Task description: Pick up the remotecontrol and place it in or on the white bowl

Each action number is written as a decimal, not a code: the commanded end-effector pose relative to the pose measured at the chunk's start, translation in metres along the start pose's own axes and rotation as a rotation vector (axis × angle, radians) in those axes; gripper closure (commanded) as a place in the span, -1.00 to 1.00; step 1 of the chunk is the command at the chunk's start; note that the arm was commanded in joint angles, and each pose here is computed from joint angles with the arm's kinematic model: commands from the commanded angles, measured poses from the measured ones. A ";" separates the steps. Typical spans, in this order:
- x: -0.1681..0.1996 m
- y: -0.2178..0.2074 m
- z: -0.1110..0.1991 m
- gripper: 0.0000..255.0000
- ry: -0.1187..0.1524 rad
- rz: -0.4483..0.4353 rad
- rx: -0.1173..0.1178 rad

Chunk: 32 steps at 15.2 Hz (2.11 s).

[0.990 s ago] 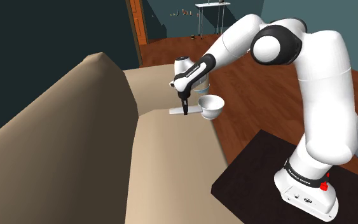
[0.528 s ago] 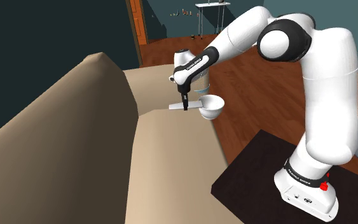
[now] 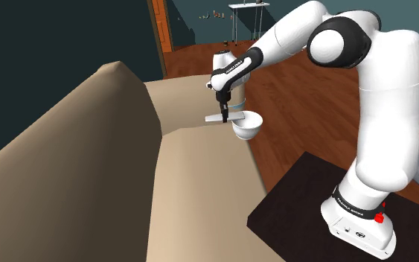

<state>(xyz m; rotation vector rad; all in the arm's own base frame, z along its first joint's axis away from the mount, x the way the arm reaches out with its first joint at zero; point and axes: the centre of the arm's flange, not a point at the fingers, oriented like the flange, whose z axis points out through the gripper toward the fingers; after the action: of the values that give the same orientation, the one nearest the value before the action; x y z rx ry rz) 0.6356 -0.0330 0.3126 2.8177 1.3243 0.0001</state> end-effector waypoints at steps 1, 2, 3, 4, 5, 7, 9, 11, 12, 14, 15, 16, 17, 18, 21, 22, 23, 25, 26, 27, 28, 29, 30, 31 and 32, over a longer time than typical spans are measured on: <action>-0.023 0.015 0.000 1.00 0.000 -0.001 0.000; -0.034 0.022 0.000 1.00 0.000 -0.001 0.000; -0.045 0.029 0.001 1.00 0.000 -0.001 0.000; -0.057 0.036 0.001 1.00 0.000 -0.001 0.000; -0.068 0.043 0.001 1.00 0.000 -0.001 0.000; -0.090 0.057 0.001 1.00 0.000 -0.001 0.000; -0.113 0.071 0.002 1.00 0.000 -0.001 0.000; -0.135 0.085 0.002 1.00 0.000 -0.001 0.000; -0.148 0.093 0.002 1.00 0.000 -0.001 0.000; -0.148 0.092 0.013 1.00 0.000 -0.001 0.000; -0.148 0.092 0.018 1.00 0.000 -0.001 0.000; -0.148 0.092 0.023 1.00 0.000 -0.001 0.000; -0.148 0.092 0.029 1.00 0.000 -0.001 0.000; -0.148 0.092 0.034 1.00 0.000 -0.001 0.000; -0.148 0.091 0.050 1.00 0.000 -0.001 0.000; -0.148 0.091 0.055 1.00 0.000 -0.001 0.000; -0.148 0.091 0.060 1.00 0.000 -0.001 0.000; -0.147 0.091 0.071 1.00 0.000 -0.001 0.000; -0.147 0.091 0.075 1.00 0.000 -0.001 0.000; -0.147 0.091 0.075 1.00 0.000 -0.001 0.000; -0.147 0.091 0.075 1.00 0.000 -0.001 0.000; -0.147 0.091 0.075 1.00 0.000 -0.001 0.000; -0.147 0.091 0.075 1.00 0.000 -0.001 0.000; -0.147 0.091 0.075 1.00 0.000 -0.001 0.000; -0.147 0.091 0.075 1.00 0.000 -0.001 0.000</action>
<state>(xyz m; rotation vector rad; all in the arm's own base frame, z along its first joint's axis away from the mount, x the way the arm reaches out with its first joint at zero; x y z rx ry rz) 0.6122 -0.2063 0.2420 2.8172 1.3257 0.0004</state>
